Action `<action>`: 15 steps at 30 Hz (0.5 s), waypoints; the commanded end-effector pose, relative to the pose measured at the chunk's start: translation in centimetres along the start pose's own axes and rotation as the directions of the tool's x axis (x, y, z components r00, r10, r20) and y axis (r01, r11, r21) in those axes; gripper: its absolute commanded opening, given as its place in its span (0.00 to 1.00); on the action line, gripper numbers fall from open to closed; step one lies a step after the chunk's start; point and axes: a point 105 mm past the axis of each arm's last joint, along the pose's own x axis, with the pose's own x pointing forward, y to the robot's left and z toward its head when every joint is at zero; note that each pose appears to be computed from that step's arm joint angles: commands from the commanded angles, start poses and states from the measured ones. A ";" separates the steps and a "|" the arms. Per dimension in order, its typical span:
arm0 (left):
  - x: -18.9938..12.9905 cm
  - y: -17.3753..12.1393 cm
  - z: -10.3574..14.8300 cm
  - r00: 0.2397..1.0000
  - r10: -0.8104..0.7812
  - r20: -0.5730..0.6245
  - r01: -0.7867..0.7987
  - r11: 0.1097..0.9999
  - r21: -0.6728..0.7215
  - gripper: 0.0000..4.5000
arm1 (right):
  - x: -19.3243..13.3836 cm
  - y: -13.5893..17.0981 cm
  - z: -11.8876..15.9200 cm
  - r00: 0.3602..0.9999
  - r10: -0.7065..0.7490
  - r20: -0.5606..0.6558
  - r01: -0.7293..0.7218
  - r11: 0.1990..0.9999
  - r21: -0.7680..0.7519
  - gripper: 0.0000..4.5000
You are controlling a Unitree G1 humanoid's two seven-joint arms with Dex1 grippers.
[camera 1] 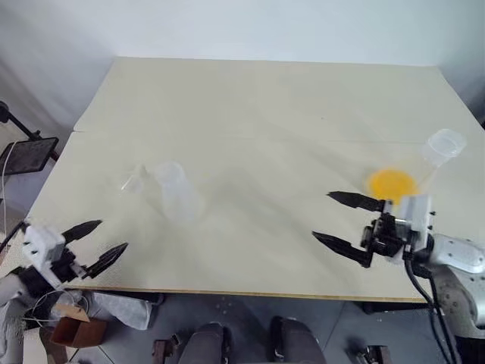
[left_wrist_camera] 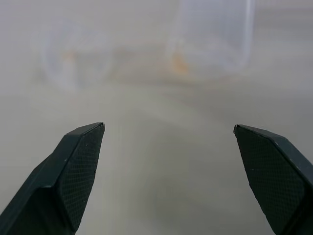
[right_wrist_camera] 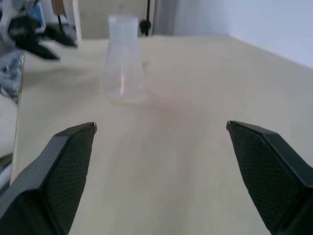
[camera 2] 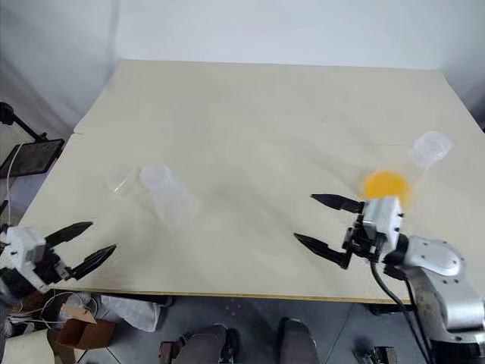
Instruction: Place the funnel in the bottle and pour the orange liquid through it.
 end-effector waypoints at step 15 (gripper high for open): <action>8.2 -3.9 9.6 0.942 -0.163 0.293 0.171 0.985 -0.002 1.00 | 0.7 -0.7 -0.2 0.999 -0.040 0.024 0.040 0.999 0.004 0.99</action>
